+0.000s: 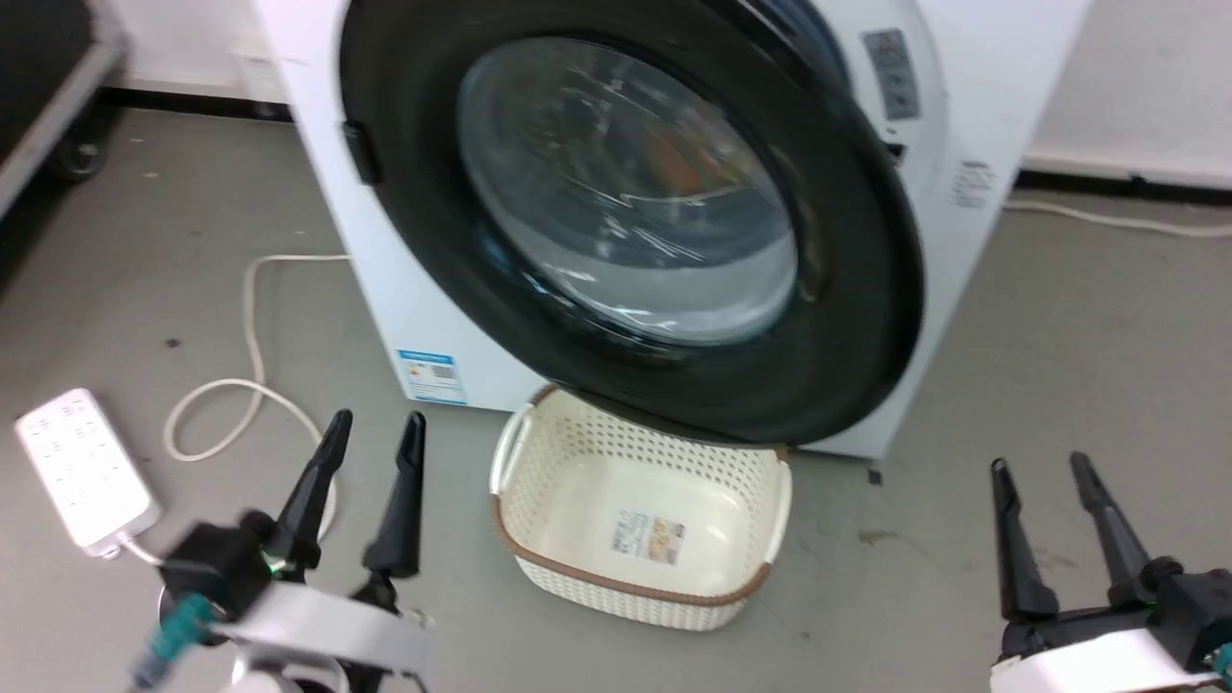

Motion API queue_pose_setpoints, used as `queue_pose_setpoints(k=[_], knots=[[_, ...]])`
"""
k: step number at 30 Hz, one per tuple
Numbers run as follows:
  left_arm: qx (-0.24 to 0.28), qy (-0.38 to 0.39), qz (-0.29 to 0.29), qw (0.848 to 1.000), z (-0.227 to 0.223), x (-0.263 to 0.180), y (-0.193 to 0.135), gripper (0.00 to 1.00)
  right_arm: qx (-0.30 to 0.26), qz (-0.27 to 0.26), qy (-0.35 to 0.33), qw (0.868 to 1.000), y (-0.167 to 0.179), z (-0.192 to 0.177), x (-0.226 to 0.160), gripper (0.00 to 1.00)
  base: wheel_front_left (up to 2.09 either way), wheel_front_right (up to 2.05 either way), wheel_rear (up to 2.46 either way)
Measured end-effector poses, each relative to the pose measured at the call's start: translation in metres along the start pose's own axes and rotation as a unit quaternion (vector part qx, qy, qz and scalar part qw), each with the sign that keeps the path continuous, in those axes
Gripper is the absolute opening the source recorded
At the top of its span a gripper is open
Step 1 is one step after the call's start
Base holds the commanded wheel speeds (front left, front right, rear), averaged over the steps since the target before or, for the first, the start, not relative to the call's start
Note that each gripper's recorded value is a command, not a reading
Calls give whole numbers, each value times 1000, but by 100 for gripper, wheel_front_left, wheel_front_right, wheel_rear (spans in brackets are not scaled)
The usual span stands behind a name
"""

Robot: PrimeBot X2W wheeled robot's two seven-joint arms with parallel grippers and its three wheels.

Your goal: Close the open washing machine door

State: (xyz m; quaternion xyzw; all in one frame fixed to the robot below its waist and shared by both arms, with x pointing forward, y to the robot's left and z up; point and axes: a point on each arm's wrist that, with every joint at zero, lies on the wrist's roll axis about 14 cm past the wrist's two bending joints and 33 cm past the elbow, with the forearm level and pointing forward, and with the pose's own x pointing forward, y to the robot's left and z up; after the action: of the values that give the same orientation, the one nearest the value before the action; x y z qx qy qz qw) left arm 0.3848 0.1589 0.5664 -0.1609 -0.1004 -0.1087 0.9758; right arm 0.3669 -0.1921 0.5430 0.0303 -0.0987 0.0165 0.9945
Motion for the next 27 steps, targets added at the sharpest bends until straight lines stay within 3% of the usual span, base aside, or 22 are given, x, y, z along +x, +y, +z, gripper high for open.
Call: queue_pose_setpoints(k=[2, 10, 16, 17, 19, 27], knots=[[56, -16, 12, 998, 9, -11, 0, 100, 4, 16, -3, 1000, 11, 2, 2, 100, 0, 0, 0], [171, -9, 13, 985, 3, -39, -12, 100, 6, 47, -9, 999, 32, 5, 4, 100, 0, 0, 0], [182, 6, 14, 983, -9, -41, -14, 100, 8, 55, 10, 998, 37, -7, 1, 100, 0, 0, 0], [181, 8, 16, 983, -11, -40, -14, 100, 9, 59, 14, 998, 40, -10, 1, 96, 0, 0, 0], [177, 13, 18, 984, -14, -39, -12, 100, 7, 70, 22, 997, 47, -15, 3, 0, 0, 0, 0], [169, 27, 30, 985, -26, -26, -3, 100, -32, 166, 51, 984, 85, -31, 43, 0, 0, 0, 0]])
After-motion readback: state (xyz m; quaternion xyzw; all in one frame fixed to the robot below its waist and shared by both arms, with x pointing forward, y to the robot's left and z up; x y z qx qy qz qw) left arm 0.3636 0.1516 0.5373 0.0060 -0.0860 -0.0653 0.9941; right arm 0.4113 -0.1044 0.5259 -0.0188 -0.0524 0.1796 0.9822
